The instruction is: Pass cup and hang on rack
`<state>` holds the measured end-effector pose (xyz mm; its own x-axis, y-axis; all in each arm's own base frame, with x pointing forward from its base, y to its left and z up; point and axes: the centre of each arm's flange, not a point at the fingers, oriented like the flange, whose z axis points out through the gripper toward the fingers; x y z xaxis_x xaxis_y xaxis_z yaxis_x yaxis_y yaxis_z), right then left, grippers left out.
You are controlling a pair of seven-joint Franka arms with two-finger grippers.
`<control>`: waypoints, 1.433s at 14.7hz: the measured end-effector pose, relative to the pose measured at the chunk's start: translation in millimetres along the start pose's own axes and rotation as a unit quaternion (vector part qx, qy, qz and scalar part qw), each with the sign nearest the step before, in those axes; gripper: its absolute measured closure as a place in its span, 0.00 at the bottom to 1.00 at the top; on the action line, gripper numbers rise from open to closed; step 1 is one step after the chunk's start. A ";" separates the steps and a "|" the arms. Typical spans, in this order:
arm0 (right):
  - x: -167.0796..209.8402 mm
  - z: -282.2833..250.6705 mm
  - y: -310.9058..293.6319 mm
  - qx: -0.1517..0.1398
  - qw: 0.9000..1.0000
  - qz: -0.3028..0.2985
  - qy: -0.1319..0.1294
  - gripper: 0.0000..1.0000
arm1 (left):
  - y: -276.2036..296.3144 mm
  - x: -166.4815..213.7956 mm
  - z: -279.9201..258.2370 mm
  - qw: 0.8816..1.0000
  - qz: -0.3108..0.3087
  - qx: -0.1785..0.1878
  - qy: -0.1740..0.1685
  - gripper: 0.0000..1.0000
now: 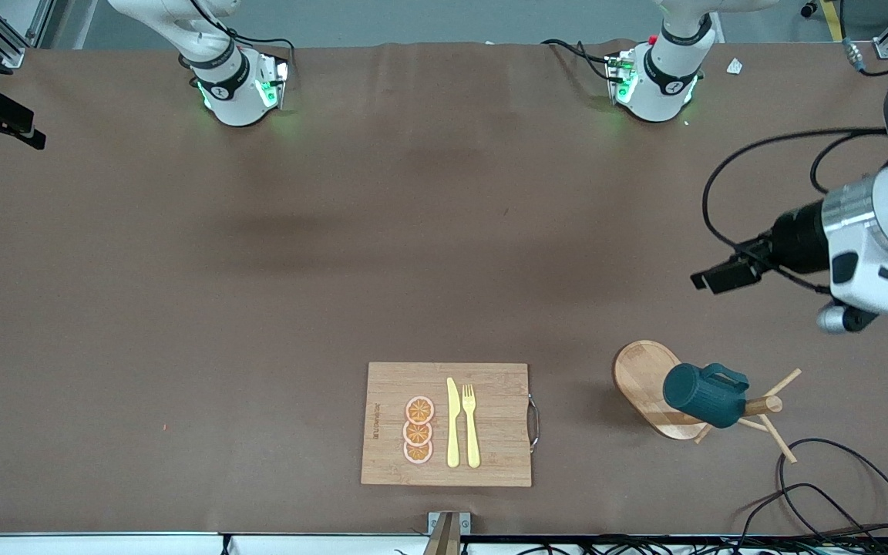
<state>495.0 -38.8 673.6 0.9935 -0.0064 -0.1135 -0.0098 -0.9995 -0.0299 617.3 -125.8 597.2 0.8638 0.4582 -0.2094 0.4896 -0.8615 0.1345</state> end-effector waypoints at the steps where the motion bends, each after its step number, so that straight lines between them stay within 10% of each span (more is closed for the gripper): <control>1: 0.0 0.1 -0.1 0.000 1.000 0.000 0.000 0.00 | -1.3 -11.4 -9.6 1.000 0.009 0.018 0.014 0.00; 21: 0.1 0.2 -0.8 0.000 1.000 -0.001 0.000 0.00 | -101.3 -87.9 -52.7 0.963 0.234 0.107 0.083 0.00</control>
<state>495.1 -38.0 673.5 0.9935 -0.0047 -0.1134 -0.0081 -0.9995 -0.0297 498.1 -67.3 653.1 0.9996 0.0231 -0.0145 0.0226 -0.9993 -0.0302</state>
